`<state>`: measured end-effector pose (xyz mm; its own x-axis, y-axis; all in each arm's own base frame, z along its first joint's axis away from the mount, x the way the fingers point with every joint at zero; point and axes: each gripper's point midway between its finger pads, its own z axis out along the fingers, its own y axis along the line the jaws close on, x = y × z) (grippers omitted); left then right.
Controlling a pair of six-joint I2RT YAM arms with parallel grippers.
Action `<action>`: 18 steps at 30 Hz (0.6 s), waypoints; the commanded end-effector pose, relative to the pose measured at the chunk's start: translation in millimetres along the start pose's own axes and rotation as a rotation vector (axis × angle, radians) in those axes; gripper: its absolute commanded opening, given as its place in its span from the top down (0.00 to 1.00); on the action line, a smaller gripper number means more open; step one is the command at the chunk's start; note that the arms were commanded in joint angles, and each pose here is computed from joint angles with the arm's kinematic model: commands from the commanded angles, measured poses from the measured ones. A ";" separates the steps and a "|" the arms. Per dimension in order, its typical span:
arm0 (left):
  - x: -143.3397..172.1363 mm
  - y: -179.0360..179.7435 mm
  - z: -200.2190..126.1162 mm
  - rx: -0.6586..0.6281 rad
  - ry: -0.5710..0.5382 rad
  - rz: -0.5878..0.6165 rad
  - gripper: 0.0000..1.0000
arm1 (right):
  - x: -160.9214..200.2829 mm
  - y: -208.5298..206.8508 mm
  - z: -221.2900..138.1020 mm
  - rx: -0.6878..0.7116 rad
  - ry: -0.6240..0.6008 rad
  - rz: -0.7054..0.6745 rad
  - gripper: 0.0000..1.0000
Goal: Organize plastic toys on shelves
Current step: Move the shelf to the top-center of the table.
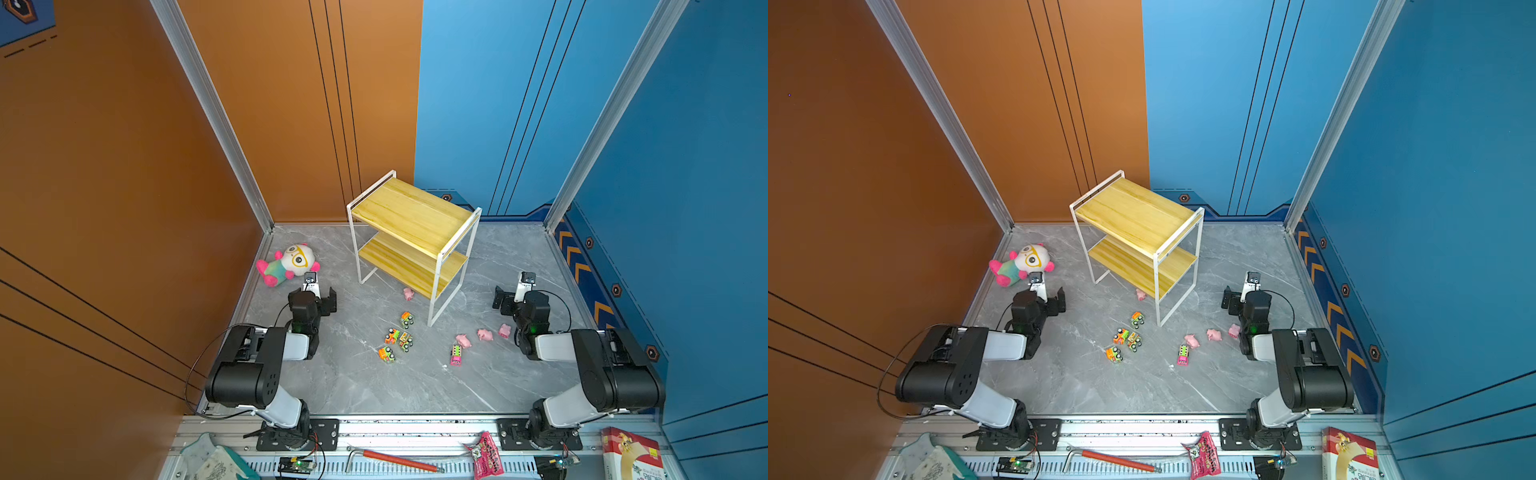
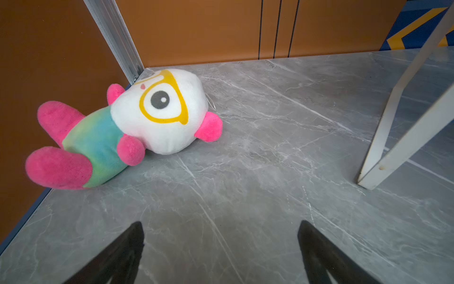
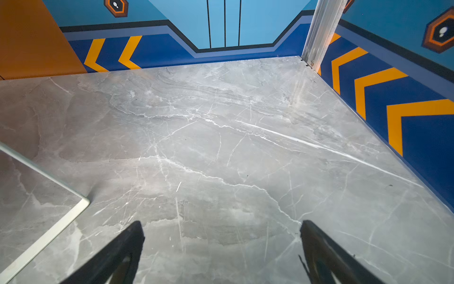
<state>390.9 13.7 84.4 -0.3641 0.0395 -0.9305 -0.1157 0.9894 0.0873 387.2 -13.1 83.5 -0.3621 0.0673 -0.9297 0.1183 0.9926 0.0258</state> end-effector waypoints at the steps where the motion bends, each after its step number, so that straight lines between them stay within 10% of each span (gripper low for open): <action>1: -6.7 -0.9 2.3 0.009 -0.020 -0.015 0.02 | -10.8 0.4 4.0 -0.006 -0.034 -0.006 0.00; 18: -6.4 1.2 3.2 0.013 -0.018 -0.030 0.02 | -10.8 0.7 4.1 -0.005 -0.033 -0.008 0.00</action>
<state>391.0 14.6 84.4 -0.3634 0.0342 -0.9310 -0.1156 0.9900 0.0815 387.2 -13.1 83.5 -0.3621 0.0673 -0.9297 0.1183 0.9926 0.0258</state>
